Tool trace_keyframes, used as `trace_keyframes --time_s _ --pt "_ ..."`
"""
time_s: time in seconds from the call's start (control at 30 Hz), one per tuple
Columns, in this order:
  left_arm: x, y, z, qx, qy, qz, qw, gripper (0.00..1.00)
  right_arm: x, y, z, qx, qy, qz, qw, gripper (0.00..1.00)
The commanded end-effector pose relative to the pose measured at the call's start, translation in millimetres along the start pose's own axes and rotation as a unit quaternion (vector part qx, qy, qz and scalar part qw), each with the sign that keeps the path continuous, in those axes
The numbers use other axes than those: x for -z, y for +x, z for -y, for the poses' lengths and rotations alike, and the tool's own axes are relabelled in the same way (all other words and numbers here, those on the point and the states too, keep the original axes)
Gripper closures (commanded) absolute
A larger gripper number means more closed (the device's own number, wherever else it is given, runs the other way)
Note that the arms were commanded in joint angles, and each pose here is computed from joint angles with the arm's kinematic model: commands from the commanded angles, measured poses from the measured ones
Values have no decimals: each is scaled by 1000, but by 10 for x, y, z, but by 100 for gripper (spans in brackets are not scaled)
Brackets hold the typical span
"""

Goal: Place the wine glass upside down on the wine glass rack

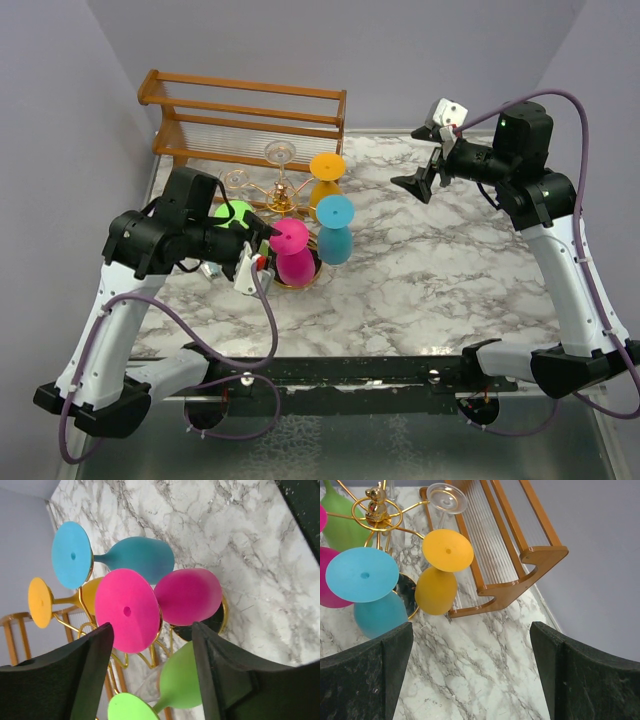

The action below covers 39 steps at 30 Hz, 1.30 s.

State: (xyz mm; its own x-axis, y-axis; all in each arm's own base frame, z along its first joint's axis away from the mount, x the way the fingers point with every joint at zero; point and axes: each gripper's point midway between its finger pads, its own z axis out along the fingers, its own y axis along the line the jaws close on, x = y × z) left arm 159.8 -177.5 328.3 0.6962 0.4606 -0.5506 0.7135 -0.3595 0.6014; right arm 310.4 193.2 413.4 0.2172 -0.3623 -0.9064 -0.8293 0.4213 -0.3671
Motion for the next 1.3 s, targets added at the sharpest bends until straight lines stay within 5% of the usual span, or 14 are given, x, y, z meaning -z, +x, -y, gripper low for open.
trace_keyframes --time_s 0.0,0.03,0.07,0.23,0.4,0.5,0.63,0.7,1.1,1.27 --pt "134 -183 -13 42 -20 10 999 20 49 37 60 7 22 -12 1000 0" --pt "164 -207 -61 52 -30 9 998 5 56 40 75 7 26 -14 1000 0" --pt "199 -229 -131 91 -48 8 995 1 66 49 97 8 33 -18 999 0" --pt "501 -262 -669 213 -186 -11 959 1 116 102 205 16 67 -35 997 0" --pt "951 4 -1115 269 -351 -63 895 1 142 192 329 9 98 -62 993 0" --pt "1345 349 -1354 312 -475 -114 815 1 175 348 505 -7 145 -100 984 0" --pt "2104 772 -1544 351 -651 -172 651 1 276 590 838 -35 238 -158 958 0" --pt "2282 841 -1558 348 -685 -186 613 1 283 683 914 -52 261 -174 948 1" --pt "2288 1157 -1627 370 -730 -159 553 1 349 866 1218 -94 365 -182 908 1" --pt "2427 1291 -1567 381 -755 -168 506 1 386 706 1314 -86 394 -138 904 0"
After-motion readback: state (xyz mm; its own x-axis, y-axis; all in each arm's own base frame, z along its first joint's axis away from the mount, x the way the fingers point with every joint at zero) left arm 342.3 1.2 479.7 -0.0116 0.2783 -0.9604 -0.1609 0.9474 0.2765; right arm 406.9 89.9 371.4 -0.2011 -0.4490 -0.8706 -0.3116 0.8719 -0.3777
